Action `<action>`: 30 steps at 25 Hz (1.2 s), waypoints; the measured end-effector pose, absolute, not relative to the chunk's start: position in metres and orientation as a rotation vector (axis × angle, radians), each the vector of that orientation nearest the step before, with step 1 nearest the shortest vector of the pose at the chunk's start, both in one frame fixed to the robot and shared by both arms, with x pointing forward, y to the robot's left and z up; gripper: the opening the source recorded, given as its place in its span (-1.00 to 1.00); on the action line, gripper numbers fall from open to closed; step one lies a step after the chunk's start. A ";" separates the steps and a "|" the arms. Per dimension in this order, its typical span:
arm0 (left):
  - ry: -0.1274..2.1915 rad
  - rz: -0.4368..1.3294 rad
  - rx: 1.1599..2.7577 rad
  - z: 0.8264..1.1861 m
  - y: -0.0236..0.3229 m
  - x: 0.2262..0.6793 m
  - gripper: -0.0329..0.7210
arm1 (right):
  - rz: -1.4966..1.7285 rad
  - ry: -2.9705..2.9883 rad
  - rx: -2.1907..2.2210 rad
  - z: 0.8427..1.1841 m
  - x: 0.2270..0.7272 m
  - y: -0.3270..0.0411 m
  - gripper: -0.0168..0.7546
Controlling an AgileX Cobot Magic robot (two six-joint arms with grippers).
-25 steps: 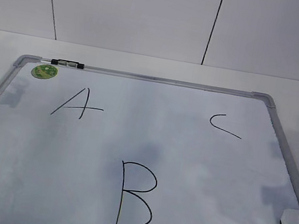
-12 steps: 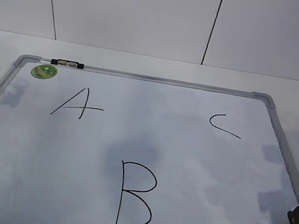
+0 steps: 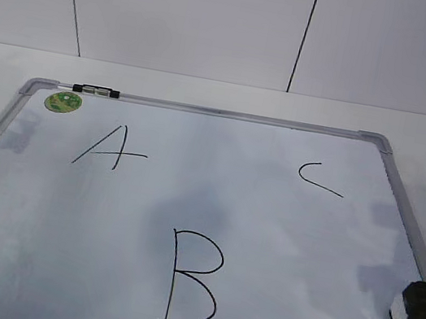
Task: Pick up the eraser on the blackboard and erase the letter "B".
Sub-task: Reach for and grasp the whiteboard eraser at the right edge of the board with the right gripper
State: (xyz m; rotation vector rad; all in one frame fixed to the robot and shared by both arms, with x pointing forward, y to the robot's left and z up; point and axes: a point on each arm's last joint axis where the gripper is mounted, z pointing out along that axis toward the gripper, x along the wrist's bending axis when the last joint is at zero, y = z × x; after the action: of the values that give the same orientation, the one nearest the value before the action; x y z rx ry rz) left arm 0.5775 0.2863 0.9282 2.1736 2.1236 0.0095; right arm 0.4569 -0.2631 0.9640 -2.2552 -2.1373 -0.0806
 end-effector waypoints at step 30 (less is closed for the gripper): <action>2.123 0.010 2.174 0.928 0.286 0.578 -0.86 | -0.097 -2.088 -2.252 0.973 0.461 -0.259 0.48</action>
State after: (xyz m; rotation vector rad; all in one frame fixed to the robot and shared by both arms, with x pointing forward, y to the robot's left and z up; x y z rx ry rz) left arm 0.5775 0.2864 0.9282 2.1743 2.1233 0.0101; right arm 0.4606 -0.2594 0.9733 -2.2520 -2.0881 -0.0969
